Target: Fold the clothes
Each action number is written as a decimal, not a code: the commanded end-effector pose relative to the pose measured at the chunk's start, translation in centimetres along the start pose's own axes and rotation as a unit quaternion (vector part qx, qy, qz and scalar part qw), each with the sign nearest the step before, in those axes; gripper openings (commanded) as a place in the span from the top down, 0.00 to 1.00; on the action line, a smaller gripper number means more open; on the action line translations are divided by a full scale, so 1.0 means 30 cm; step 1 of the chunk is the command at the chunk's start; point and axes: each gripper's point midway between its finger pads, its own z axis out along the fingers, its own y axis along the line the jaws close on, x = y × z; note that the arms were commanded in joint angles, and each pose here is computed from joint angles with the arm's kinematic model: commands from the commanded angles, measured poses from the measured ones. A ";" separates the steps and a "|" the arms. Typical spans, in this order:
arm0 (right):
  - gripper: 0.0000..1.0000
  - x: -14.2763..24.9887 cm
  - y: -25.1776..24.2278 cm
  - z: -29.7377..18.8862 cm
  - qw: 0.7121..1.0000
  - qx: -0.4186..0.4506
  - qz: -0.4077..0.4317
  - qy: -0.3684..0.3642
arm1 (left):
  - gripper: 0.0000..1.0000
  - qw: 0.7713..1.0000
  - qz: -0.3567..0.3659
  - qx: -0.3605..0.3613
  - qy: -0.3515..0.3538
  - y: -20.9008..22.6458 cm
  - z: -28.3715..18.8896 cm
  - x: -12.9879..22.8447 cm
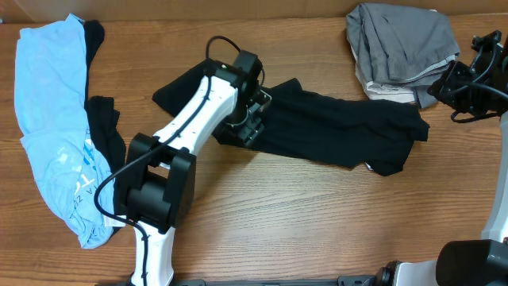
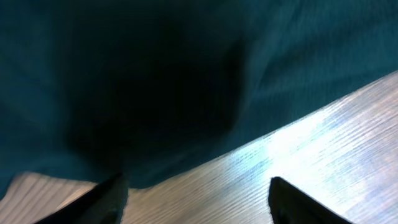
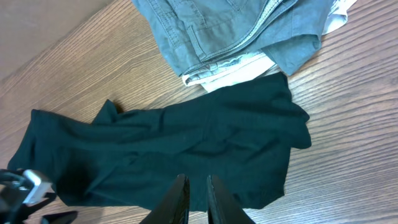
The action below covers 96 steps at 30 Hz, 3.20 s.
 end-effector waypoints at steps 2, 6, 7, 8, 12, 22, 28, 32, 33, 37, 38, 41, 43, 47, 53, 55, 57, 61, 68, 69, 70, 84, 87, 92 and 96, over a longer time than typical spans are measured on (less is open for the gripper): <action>0.86 -0.002 0.008 -0.002 1.000 -0.004 -0.006 -0.002 | 0.38 1.000 0.007 -0.014 0.013 0.001 0.077 0.038; 0.86 -0.002 0.008 -0.002 1.000 -0.004 -0.006 -0.002 | 0.47 0.999 -0.012 -0.034 0.004 0.024 0.100 0.030; 0.85 -0.002 0.008 -0.002 1.000 -0.004 -0.006 -0.002 | 0.48 0.999 -0.019 -0.044 0.000 0.036 0.099 0.024; 0.85 -0.003 0.008 -0.002 1.000 -0.004 -0.006 -0.002 | 0.48 0.998 -0.024 -0.054 -0.003 0.048 0.098 0.018; 0.85 -0.002 0.008 -0.002 1.000 -0.004 -0.006 -0.002 | 0.48 0.996 -0.032 -0.083 -0.015 0.085 0.093 -0.001; 0.85 -0.008 0.009 -0.002 1.000 -0.005 -0.007 -0.006 | 0.48 0.993 -0.040 -0.100 -0.039 0.108 0.086 -0.040; 0.85 -0.008 0.009 -0.002 1.000 -0.005 -0.007 -0.006 | 0.49 0.992 -0.043 -0.102 -0.063 0.113 0.081 -0.079; 0.85 -0.008 0.009 -0.002 1.000 -0.004 -0.007 -0.006 | 0.58 0.992 -0.042 -0.093 -0.069 0.104 0.082 -0.088; 0.85 -0.008 0.009 -0.002 1.000 -0.004 -0.007 -0.006 | 0.64 0.992 -0.042 -0.092 -0.070 0.102 0.082 -0.089; 0.85 -0.008 0.009 -0.002 1.000 -0.004 -0.007 -0.006 | 0.92 0.992 -0.042 -0.092 -0.069 0.103 0.082 -0.089; 0.85 -0.008 0.009 -0.002 1.000 -0.004 -0.007 -0.006 | 0.96 0.992 -0.043 -0.093 -0.069 0.105 0.082 -0.088; 0.85 -0.007 0.009 -0.002 1.000 -0.004 -0.007 -0.005 | 0.96 0.991 -0.058 -0.103 -0.068 0.125 0.058 -0.085; 0.85 -0.007 0.009 -0.002 1.000 -0.004 -0.007 -0.005 | 0.96 0.986 -0.086 -0.125 -0.064 0.158 0.007 -0.082; 0.85 -0.006 0.009 -0.002 1.000 -0.004 -0.007 -0.005 | 0.96 0.981 -0.115 -0.146 -0.057 0.205 -0.116 -0.081; 0.85 0.008 0.002 0.013 1.000 -0.002 -0.002 0.008 | 0.96 0.980 -0.128 -0.148 -0.043 0.235 -0.295 -0.055; 0.85 0.021 -0.009 0.040 1.000 0.001 0.003 0.026 | 0.96 0.978 -0.131 -0.155 -0.037 0.247 -0.329 -0.040; 0.85 0.040 -0.026 0.082 0.999 0.005 0.011 0.049 | 0.96 0.977 -0.133 -0.164 -0.030 0.258 -0.348 -0.024; 0.85 0.072 -0.048 0.169 0.996 0.011 0.021 0.092 | 0.96 0.976 -0.138 -0.168 -0.021 0.276 -0.349 -0.004; 0.73 0.133 -0.110 0.291 0.987 0.057 0.051 0.142 | 0.96 0.970 -0.169 -0.175 -0.021 0.330 -0.354 0.019; 0.72 0.143 -0.123 0.307 0.986 0.063 0.054 0.144 | 0.96 0.966 -0.185 -0.180 -0.022 0.350 -0.357 0.026; 0.71 0.152 -0.129 0.318 0.986 0.063 0.056 0.146 | 0.96 0.964 -0.194 -0.180 -0.023 0.364 -0.358 0.031; 0.50 0.350 -0.164 0.548 0.985 0.003 0.035 0.168 | 0.96 0.960 -0.228 -0.156 -0.038 0.420 -0.355 0.043; 0.45 0.374 -0.168 0.588 0.987 -0.009 0.029 0.160 | 0.96 0.960 -0.228 -0.156 -0.038 0.421 -0.355 0.042; 0.43 0.408 -0.165 0.638 0.989 -0.020 0.017 0.147 | 0.96 0.960 -0.228 -0.156 -0.038 0.421 -0.355 0.042; 0.53 0.413 -0.141 0.647 0.989 -0.034 0.013 0.145 | 0.96 0.960 -0.228 -0.156 -0.037 0.421 -0.355 0.044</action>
